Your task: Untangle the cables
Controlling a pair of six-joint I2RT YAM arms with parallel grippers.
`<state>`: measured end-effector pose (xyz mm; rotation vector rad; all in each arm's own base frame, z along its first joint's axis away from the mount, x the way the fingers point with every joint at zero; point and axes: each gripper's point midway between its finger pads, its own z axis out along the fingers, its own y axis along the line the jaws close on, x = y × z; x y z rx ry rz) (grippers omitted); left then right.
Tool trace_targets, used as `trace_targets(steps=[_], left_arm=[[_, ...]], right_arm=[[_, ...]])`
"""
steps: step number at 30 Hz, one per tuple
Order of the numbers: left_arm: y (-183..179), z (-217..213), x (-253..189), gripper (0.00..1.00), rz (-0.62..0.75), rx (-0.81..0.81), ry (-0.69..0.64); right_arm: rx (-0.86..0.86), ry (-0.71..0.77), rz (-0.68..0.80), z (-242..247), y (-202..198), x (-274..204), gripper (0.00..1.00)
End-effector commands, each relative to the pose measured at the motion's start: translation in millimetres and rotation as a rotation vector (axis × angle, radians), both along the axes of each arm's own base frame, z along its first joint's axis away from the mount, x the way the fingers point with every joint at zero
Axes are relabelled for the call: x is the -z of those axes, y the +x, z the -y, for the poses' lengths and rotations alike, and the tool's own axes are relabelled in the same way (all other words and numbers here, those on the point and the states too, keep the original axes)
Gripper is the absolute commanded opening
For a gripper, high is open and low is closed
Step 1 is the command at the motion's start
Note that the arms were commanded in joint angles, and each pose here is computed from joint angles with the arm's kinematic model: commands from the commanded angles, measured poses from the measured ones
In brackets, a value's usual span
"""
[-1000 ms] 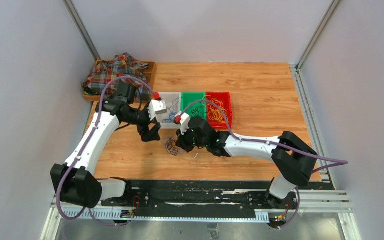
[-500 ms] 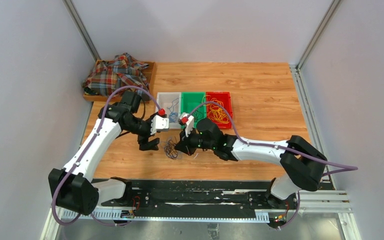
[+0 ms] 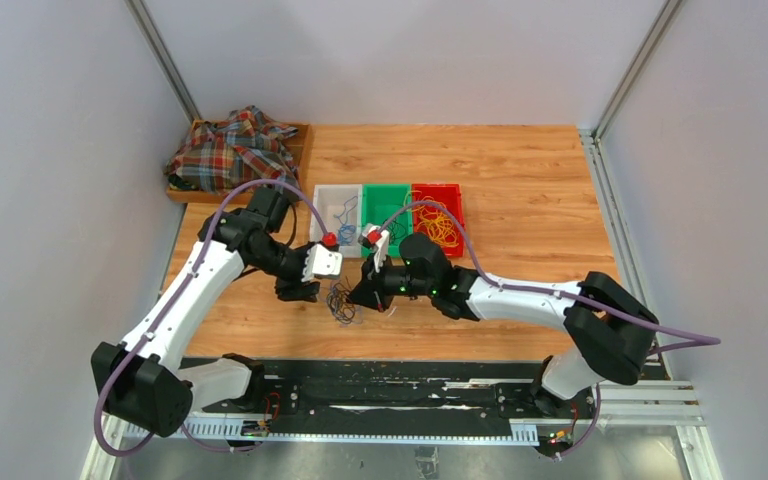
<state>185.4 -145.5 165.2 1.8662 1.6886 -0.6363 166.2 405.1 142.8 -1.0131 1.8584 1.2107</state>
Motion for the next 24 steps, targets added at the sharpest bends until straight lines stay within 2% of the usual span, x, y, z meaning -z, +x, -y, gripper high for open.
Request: trace_targets(steps=[1,12,18,24], left_arm=[[-16.5,-4.4,-2.4,0.52,0.004,0.084,0.041],[-12.5,5.3,-18.0,0.44,0.022,0.095,-0.007],[-15.0,7.1,-24.4,0.45,-0.016,0.038,-0.023],[-19.3,0.0,-18.4,0.45,0.046,0.096,0.014]], right_arm=[[-0.016,0.087,-0.018,-4.2,6.4,-22.0,0.01],[-0.105,0.112,-0.08,-13.3,-1.6,-27.1,0.01],[-0.069,0.105,-0.068,-10.4,3.8,-24.8,0.01],[-0.105,0.103,-0.077,-10.3,-1.6,-28.3,0.01]])
